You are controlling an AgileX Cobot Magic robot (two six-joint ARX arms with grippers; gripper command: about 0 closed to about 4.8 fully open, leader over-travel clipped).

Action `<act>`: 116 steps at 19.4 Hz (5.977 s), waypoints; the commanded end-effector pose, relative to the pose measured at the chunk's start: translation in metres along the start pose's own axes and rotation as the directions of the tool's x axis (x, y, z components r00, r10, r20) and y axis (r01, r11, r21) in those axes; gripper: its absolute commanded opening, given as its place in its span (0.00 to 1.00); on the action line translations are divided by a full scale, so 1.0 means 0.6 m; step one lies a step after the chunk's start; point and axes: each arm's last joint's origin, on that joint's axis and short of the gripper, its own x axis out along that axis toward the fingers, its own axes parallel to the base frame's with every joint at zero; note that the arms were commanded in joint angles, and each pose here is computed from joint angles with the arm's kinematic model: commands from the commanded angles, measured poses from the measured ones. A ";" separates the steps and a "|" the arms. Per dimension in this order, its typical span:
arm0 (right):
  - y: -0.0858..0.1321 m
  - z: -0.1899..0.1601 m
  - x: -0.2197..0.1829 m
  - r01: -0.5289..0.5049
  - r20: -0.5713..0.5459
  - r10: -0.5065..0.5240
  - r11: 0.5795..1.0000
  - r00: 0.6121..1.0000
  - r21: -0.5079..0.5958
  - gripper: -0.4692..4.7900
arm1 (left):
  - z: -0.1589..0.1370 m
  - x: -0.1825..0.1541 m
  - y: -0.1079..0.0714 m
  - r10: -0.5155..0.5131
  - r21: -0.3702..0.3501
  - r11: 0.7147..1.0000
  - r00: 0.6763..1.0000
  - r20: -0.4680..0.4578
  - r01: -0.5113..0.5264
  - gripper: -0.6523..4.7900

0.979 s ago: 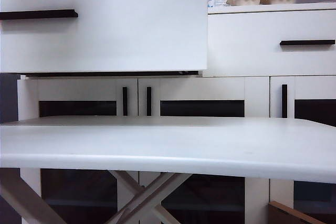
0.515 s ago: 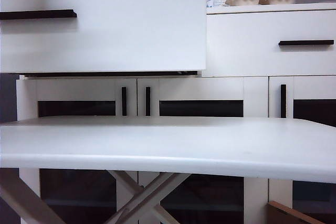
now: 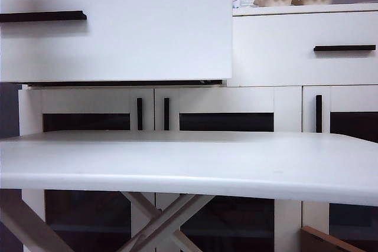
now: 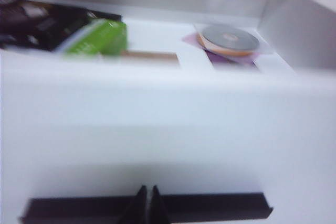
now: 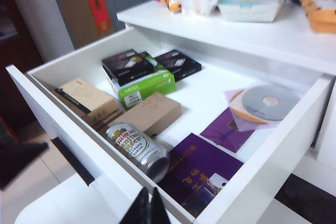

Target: Pick up a can of beer from the white table, open the left drawer, place the beer inside the drawer, and finally close the drawer.

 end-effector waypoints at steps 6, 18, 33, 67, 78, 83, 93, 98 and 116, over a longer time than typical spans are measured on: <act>0.003 0.005 -0.007 -0.005 0.020 0.005 1.000 1.000 -0.002 0.09 | 0.007 0.014 0.004 0.060 0.051 0.996 0.989 0.136 -0.067 0.11; 0.003 0.004 -0.009 -0.004 0.014 0.004 1.000 1.000 0.000 0.09 | -0.023 0.097 0.014 0.047 0.050 0.997 0.985 0.163 -0.056 0.11; 0.001 -0.022 -0.012 0.016 -0.146 -0.011 0.999 0.989 0.031 0.09 | 0.007 0.191 0.018 0.017 0.055 0.998 0.981 0.192 -0.028 0.11; 0.000 -0.033 -0.014 0.027 -0.216 -0.018 0.999 0.976 0.039 0.09 | 0.046 0.404 0.033 0.008 0.036 0.999 0.981 0.194 -0.015 0.11; -0.001 -0.033 -0.014 0.056 -0.215 -0.047 0.998 0.975 0.032 0.09 | 0.068 0.513 0.039 -0.012 0.045 0.999 0.977 0.211 0.002 0.11; -0.002 -0.033 -0.014 0.063 -0.214 -0.055 0.998 0.975 0.030 0.09 | 0.075 0.555 0.043 0.007 0.063 0.998 0.990 0.143 -0.016 0.11; -0.004 -0.030 -0.013 0.112 -0.192 -0.112 0.994 0.975 -0.010 0.09 | 0.113 0.543 0.038 -0.009 0.106 0.994 0.979 0.205 -0.013 0.11; -0.006 -0.028 -0.015 0.124 -0.176 -0.145 0.985 0.974 -0.121 0.09 | 0.197 0.480 0.021 -0.062 0.036 0.998 0.960 0.272 0.054 0.11; 0.008 -0.183 -0.154 0.186 0.018 -0.187 0.954 0.982 -0.237 0.09 | 0.295 0.180 -0.029 -0.282 0.128 0.956 0.951 0.130 0.266 0.11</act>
